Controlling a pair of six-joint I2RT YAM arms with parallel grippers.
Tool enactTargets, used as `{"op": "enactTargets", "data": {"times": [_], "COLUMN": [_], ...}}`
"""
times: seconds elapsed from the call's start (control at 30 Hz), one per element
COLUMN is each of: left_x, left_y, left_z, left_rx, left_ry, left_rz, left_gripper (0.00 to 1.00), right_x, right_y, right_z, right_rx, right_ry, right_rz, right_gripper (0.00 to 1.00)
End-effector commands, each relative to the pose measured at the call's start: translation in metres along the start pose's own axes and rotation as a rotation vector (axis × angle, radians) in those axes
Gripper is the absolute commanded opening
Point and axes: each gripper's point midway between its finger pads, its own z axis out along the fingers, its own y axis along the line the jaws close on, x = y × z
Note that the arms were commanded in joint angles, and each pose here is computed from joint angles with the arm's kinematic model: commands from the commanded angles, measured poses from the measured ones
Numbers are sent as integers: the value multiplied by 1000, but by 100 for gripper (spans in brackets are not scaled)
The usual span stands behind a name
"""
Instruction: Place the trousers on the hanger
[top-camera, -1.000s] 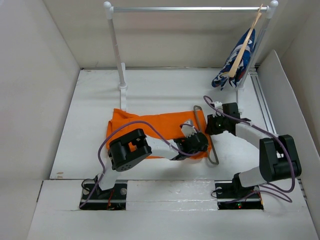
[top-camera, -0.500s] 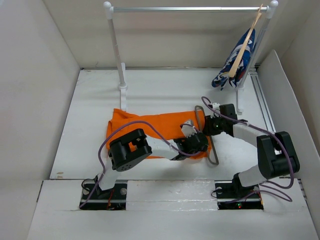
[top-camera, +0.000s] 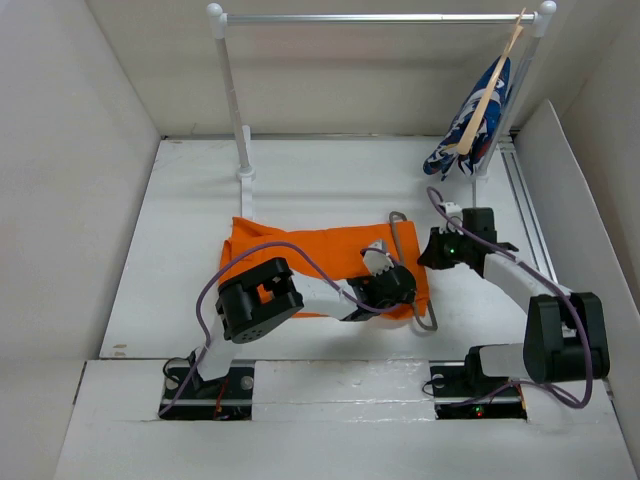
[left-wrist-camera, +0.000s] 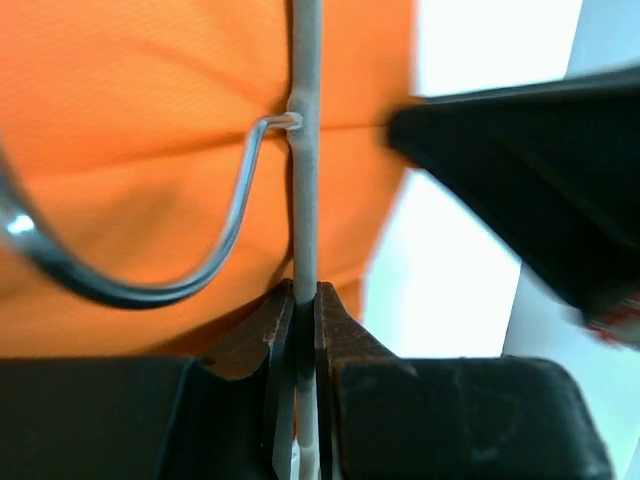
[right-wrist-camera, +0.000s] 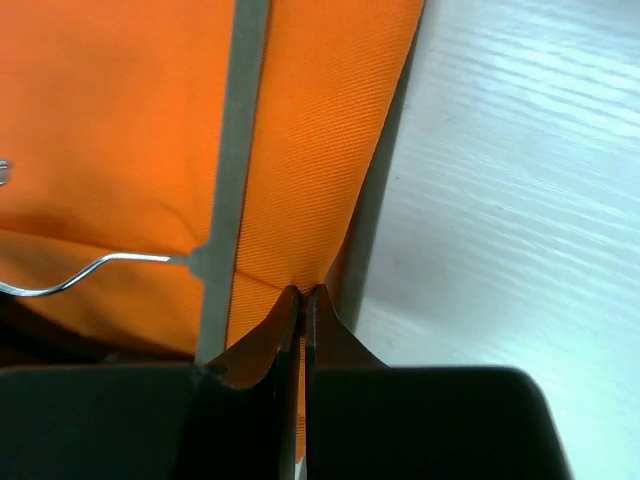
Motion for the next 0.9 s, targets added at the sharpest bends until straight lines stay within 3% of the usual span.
{"op": "enactTargets", "data": {"times": [0.0, 0.23, 0.27, 0.5, 0.53, 0.57, 0.6, 0.63, 0.7, 0.87], "left_x": [2, -23, -28, -50, -56, -59, -61, -63, -64, -63], "left_y": [39, 50, 59, 104, 102, 104, 102, 100, 90, 81], "left_z": [-11, -26, -31, -57, -63, -66, -69, -70, -68, -60], "left_rx": [-127, -178, -211, -316, -311, -320, -313, -309, -290, -287], "left_ry": [11, -36, -44, -78, -94, -95, -100, -104, -106, -103], "left_rz": [121, 210, 244, 309, 312, 337, 347, 357, 379, 410], "left_gripper": [0, 0, 0, 0, 0, 0, 0, 0, 0, 0], "right_x": [-49, -59, -55, -51, -51, -51, -49, -44, -20, 24], "right_y": [-14, -53, -75, -97, -97, -89, -77, -74, -68, -51], "right_z": [-39, -60, -67, -62, -62, -57, -51, -48, -42, -37], "right_rx": [57, 118, 181, 224, 226, 189, 158, 150, 135, 89], "right_ry": [-127, -167, -170, -169, -170, -170, -150, -120, -58, -30], "right_rz": [-52, 77, 127, 192, 196, 181, 158, 134, 154, 224], "right_gripper": [0, 0, 0, 0, 8, 30, 70, 84, 99, 99]}}
